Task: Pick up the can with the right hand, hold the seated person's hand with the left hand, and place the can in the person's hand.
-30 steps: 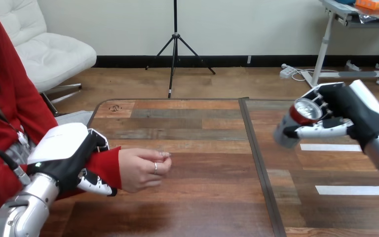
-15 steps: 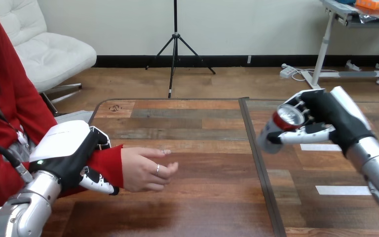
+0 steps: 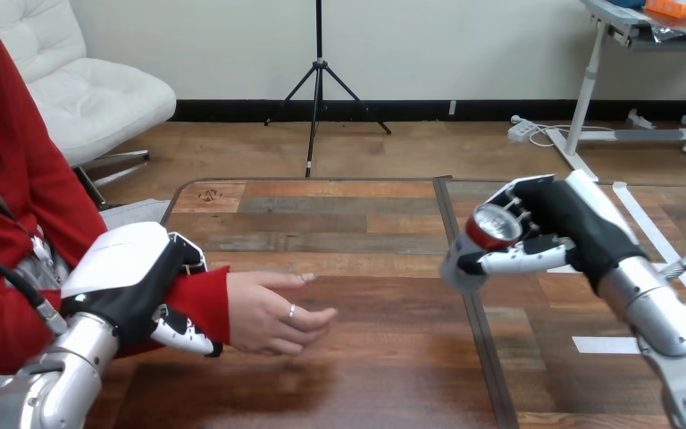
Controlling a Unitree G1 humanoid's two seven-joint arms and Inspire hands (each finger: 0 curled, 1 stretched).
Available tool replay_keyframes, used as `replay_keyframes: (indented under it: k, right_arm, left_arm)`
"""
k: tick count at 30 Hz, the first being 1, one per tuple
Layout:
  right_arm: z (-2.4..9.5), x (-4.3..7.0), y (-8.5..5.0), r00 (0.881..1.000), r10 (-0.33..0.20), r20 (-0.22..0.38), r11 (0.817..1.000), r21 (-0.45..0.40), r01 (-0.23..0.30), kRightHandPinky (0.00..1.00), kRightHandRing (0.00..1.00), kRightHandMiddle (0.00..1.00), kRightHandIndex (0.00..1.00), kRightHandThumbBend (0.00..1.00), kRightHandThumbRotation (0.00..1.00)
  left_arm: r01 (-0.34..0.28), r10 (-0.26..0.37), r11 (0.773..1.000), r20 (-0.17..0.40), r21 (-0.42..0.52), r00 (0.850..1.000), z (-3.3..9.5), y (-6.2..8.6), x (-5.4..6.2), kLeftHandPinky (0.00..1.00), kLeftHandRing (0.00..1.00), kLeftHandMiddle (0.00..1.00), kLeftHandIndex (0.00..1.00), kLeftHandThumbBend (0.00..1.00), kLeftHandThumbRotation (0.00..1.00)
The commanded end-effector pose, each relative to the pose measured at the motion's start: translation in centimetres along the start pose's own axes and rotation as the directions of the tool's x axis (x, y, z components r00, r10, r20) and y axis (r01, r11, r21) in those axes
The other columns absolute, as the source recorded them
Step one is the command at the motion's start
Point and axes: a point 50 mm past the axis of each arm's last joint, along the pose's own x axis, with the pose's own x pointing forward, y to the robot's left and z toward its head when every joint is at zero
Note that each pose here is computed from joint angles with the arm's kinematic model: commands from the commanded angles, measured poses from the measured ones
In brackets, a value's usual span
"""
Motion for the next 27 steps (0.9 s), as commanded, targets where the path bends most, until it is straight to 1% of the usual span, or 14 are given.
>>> replay_keyframes:
  k: [1, 5, 6, 9, 15, 23, 27]
  right_arm:
    - [9.6, 3.0, -3.4, 0.942, -0.11, 0.317, 0.992, -0.021, 0.123, 0.34, 0.37, 0.43, 0.46, 0.7, 0.0]
    - [10.1, 3.1, -3.2, 0.935, -0.105, 0.339, 0.993, -0.024, 0.12, 0.33, 0.36, 0.42, 0.46, 0.7, 0.0]
    - [10.3, 3.2, -3.1, 0.931, -0.101, 0.352, 0.993, -0.027, 0.118, 0.33, 0.36, 0.42, 0.46, 0.7, 0.0]
    - [10.6, 3.2, -2.9, 0.923, -0.094, 0.373, 0.993, -0.033, 0.115, 0.32, 0.35, 0.41, 0.46, 0.69, 0.0]
    - [11.2, 3.4, -2.6, 0.918, -0.09, 0.386, 0.993, -0.041, 0.115, 0.31, 0.34, 0.4, 0.45, 0.69, 0.0]
    - [12.0, 3.6, -2.2, 0.915, -0.081, 0.396, 0.993, -0.045, 0.108, 0.3, 0.34, 0.4, 0.45, 0.7, 0.0]
    - [12.5, 3.7, -1.9, 0.908, -0.068, 0.414, 0.995, -0.044, 0.095, 0.3, 0.34, 0.4, 0.45, 0.69, 0.0]
  left_arm:
    - [-0.357, 0.353, 0.933, 0.27, -0.035, 0.896, 6.5, 9.4, 3.1, 0.24, 0.28, 0.34, 0.33, 0.86, 0.0]
    - [-0.354, 0.351, 0.934, 0.28, -0.04, 0.894, 6.8, 9.3, 3.3, 0.24, 0.28, 0.33, 0.33, 0.86, 0.0]
    - [-0.353, 0.35, 0.935, 0.283, -0.042, 0.893, 6.9, 9.3, 3.4, 0.23, 0.28, 0.33, 0.33, 0.86, 0.0]
    - [-0.35, 0.347, 0.936, 0.287, -0.044, 0.893, 7.1, 9.3, 3.5, 0.23, 0.27, 0.33, 0.33, 0.85, 0.0]
    - [-0.346, 0.343, 0.937, 0.293, -0.046, 0.892, 7.4, 9.2, 3.7, 0.22, 0.26, 0.32, 0.32, 0.85, 0.0]
    - [-0.342, 0.344, 0.938, 0.304, -0.06, 0.888, 7.8, 9.1, 4.1, 0.2, 0.25, 0.31, 0.31, 0.85, 0.0]
    - [-0.341, 0.345, 0.938, 0.306, -0.07, 0.887, 8.0, 9.1, 4.2, 0.2, 0.25, 0.31, 0.31, 0.85, 0.0]
